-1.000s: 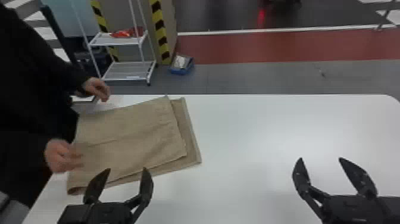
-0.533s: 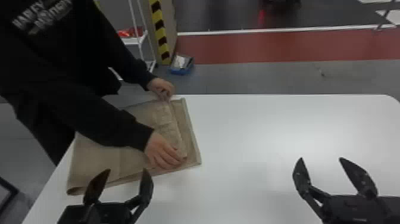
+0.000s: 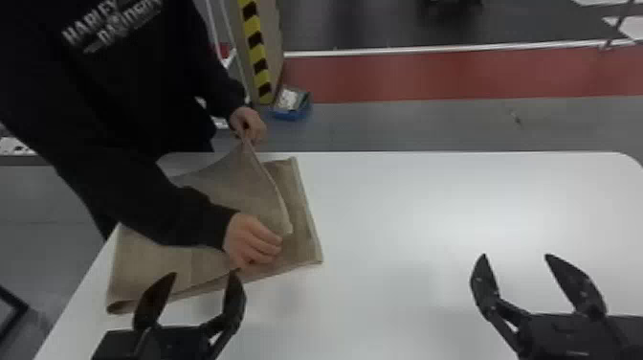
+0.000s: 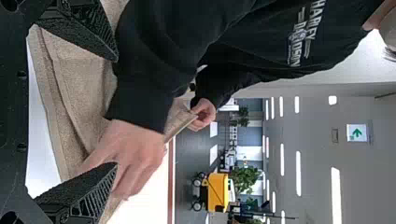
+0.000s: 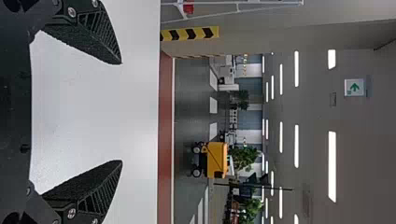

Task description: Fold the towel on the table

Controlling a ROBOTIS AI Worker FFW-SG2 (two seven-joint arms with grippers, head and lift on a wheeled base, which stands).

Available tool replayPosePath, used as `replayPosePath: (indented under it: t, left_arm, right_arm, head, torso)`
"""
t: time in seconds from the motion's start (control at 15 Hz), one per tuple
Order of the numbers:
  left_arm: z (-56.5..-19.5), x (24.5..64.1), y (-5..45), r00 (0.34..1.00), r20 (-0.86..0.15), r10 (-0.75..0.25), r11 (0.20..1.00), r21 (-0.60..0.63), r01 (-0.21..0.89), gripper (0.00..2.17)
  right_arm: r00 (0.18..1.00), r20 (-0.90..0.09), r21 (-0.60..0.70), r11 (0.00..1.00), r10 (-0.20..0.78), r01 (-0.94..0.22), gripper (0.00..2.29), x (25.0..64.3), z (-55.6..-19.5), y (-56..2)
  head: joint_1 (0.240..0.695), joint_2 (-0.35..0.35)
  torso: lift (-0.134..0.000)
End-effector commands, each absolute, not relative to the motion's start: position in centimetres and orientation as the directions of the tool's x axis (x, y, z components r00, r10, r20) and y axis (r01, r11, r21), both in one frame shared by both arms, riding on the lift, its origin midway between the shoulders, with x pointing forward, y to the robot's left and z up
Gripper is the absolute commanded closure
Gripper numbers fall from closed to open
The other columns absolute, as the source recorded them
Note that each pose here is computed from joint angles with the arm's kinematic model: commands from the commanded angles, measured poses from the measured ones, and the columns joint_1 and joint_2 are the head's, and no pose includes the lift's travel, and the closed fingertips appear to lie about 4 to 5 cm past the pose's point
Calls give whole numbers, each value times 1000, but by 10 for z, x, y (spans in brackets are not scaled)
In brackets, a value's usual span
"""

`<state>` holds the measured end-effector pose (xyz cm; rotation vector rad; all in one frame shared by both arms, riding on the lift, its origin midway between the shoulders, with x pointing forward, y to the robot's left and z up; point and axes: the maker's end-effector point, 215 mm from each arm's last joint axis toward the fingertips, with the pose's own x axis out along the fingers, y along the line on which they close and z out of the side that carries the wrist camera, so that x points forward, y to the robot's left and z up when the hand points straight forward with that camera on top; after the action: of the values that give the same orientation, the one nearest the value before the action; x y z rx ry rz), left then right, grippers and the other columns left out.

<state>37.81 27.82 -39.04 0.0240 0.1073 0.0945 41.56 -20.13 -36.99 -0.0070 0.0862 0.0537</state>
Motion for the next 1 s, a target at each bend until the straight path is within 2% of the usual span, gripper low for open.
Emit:
replayPosePath:
  t: [0.0, 0.93]
  left_arm:
    - [-390, 378, 278, 990, -106, 96, 995, 26, -94, 80]
    - [-390, 377, 278, 990, -107, 96, 995, 27, -93, 80]
  right_arm:
    - [995, -87, -6, 999, 51, -52, 130, 416, -370, -202]
    - [995, -88, -10, 999, 49, -50, 130, 416, -371, -205]
  head:
    - [695, 110]
    - [695, 106]
  torso:
    - [-119]
    - [-119]
